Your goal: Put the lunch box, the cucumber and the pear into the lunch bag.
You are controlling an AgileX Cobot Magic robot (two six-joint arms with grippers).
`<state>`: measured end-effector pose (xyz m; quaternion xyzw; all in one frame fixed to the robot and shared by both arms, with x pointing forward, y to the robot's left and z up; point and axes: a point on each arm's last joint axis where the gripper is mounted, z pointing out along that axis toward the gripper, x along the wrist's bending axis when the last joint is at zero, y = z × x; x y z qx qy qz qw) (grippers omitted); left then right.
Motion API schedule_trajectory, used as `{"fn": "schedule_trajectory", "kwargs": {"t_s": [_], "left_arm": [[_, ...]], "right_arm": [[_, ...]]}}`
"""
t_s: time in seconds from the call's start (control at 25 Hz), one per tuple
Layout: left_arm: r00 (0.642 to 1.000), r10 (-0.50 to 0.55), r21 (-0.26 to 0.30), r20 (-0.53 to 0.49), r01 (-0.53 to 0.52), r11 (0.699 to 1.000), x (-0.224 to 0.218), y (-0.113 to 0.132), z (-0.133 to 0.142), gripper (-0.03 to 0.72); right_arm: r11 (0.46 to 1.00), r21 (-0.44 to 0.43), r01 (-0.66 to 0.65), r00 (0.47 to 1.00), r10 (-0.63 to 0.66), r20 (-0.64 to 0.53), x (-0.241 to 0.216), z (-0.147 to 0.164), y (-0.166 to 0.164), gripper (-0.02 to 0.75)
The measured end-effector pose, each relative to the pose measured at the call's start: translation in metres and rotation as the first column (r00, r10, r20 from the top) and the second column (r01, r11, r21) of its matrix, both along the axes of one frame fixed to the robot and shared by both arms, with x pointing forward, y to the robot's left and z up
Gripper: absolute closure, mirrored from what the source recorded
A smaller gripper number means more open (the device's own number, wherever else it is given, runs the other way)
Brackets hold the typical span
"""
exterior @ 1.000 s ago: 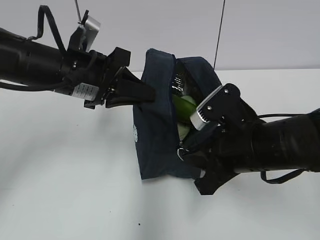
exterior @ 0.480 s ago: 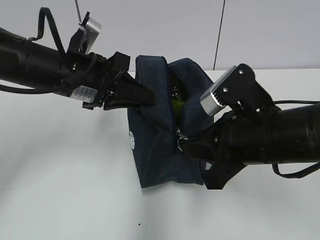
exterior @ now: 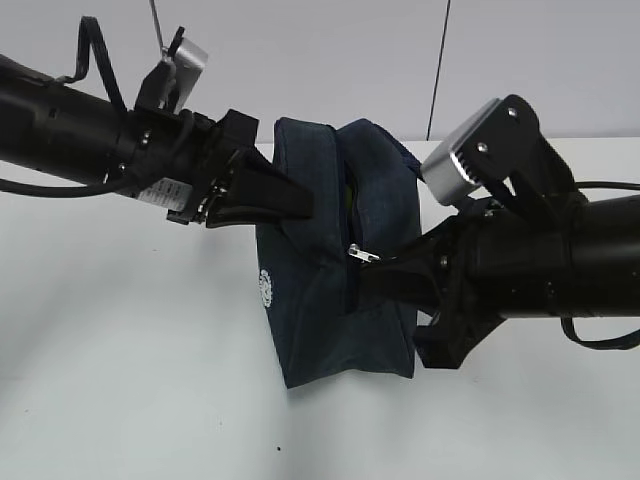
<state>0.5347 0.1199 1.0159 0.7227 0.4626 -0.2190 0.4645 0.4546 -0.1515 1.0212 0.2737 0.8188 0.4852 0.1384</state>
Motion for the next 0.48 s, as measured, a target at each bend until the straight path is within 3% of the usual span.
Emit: {"fn": "schedule_trajectory", "kwargs": {"t_s": [0.24,0.48], "left_arm": [[0.998,-0.058,-0.043,0.013,0.058,0.997,-0.004,-0.002,0.004,0.545],[0.994,-0.108,-0.077,0.019,0.109,0.991,-0.011,0.001,0.014,0.324]], "right_arm": [[1.0,-0.01,-0.016,1.0,0.016,-0.024,-0.003,-0.001,0.0,0.732],[1.0,-0.009,-0.014,0.999,0.014,-0.029,-0.003,-0.001,0.0,0.732]]}}
